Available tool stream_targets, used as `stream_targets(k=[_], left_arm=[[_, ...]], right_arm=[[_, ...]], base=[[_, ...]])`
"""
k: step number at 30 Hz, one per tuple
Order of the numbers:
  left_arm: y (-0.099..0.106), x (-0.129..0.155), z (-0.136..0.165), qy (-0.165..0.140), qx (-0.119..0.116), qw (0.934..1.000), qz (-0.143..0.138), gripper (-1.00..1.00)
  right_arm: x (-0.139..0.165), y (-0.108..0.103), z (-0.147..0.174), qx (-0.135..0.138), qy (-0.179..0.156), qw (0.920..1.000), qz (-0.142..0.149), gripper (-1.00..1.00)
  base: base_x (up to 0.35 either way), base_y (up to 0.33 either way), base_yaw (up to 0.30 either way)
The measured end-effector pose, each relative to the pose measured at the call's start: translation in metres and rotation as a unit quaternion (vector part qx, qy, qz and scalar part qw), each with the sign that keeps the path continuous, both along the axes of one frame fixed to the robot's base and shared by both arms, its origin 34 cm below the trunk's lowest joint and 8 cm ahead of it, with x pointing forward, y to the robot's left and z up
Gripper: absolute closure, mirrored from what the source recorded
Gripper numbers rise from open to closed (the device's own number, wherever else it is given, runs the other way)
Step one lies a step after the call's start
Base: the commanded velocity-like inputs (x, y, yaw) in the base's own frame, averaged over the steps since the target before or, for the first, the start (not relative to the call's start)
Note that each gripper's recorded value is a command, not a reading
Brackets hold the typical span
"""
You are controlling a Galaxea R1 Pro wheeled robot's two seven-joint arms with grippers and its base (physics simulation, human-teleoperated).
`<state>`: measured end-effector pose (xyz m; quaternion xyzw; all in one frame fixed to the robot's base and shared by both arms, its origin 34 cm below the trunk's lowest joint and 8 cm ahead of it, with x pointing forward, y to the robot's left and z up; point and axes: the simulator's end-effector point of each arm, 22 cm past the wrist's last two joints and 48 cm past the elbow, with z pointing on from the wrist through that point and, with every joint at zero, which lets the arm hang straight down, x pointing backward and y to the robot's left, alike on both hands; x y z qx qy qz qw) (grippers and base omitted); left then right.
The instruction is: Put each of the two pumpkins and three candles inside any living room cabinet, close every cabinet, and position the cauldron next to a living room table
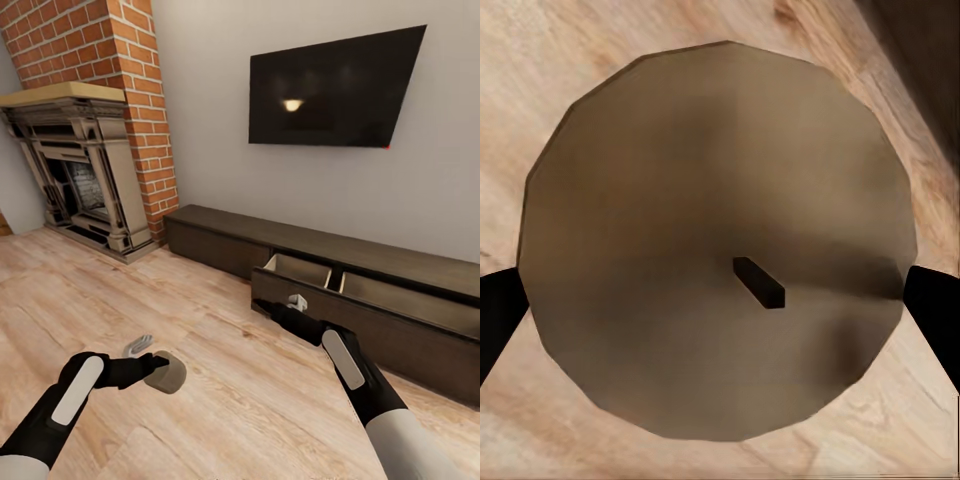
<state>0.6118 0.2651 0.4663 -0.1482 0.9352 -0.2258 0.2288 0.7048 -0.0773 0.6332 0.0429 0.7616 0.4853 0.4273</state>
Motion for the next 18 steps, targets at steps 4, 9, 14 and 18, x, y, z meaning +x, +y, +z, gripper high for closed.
stream_targets(k=[4, 9, 14, 18], left_arm=[[-0.0013, 0.0004, 0.0023, -0.002, -0.001, 1.0000, -0.001, 1.00], [-0.0021, 0.0008, 0.0046, -0.004, -0.002, 1.0000, -0.001, 1.00], [-0.0012, 0.0009, 0.0065, -0.006, -0.001, 1.0000, -0.001, 1.00], [-0.0025, 0.0011, 0.0083, -0.008, -0.001, 1.0000, -0.002, 1.00]], right_arm=[[-0.0004, -0.0001, 0.0017, 0.000, -0.001, 1.0000, 0.000, -1.00], [-0.0008, -0.0001, 0.0038, 0.000, -0.003, 1.0000, 0.000, -1.00], [-0.0012, 0.0001, 0.0063, 0.000, -0.005, 1.0000, 0.000, -1.00], [-0.0013, -0.0005, 0.0084, 0.001, -0.006, 1.0000, -0.001, -1.00]], base=[[-0.102, -0.296, -0.251], [-0.101, -0.297, -0.250], [-0.100, -0.298, -0.250], [-0.100, -0.298, -0.250]])
